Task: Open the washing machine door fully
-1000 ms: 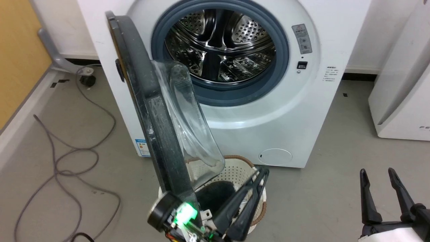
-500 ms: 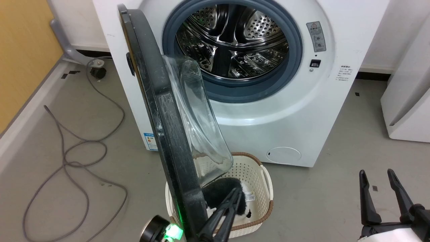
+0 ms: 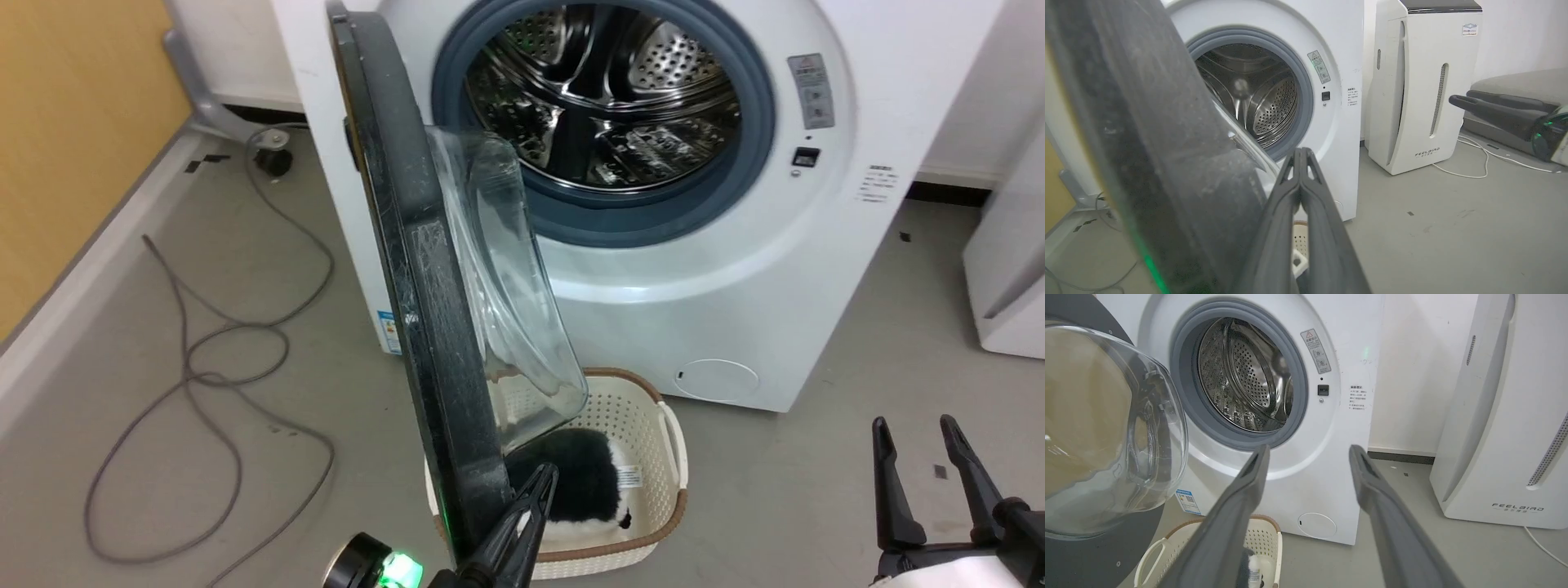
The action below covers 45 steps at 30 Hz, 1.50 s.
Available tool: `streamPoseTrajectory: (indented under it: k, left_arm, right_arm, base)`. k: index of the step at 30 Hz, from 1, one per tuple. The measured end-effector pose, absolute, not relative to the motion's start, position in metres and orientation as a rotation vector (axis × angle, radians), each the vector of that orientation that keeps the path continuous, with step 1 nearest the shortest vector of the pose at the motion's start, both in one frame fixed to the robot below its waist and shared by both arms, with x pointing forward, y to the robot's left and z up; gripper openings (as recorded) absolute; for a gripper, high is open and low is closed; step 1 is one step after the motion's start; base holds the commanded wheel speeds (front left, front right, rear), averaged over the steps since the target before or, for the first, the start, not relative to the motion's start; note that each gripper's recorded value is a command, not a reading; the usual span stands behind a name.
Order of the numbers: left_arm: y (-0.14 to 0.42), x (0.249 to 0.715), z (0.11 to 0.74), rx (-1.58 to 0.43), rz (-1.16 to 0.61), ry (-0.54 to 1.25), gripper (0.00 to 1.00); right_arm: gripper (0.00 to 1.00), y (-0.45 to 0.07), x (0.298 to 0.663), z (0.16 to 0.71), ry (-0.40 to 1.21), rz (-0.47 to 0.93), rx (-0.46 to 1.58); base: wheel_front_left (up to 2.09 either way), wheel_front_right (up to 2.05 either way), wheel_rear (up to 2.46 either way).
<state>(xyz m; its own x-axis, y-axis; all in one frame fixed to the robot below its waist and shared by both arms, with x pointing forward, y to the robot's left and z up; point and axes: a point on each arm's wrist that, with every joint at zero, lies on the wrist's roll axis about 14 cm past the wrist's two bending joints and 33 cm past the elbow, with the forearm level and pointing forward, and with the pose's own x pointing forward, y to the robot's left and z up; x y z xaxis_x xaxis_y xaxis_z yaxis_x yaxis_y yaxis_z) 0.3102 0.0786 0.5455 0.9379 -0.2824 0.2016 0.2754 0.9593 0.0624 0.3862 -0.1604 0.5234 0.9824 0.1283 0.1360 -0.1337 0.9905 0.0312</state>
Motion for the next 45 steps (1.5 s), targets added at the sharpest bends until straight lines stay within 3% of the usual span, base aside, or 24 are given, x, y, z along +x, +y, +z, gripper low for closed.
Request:
streamPoseTrajectory:
  k: [21, 33, 45]
  left_arm:
    - [0.156, 0.287, 0.541, 0.070, -0.008, -0.180, 0.00]
    - [0.262, 0.267, 0.527, 0.163, 0.333, -0.100, 0.00]
    - [0.344, 0.268, 0.521, 0.209, 0.539, -0.037, 0.00]
  right_arm:
    - [1.00, -0.095, 0.413, 0.514, -0.107, 0.310, 0.059]
    - [1.00, -0.061, 0.426, 0.498, -0.071, 0.401, 0.063]
    - [1.00, -0.058, 0.438, 0.487, -0.056, 0.404, 0.047]
  base:
    - [0.00, 0.00, 0.00]
    - [0.00, 0.00, 0.00]
    - [0.00, 0.00, 0.00]
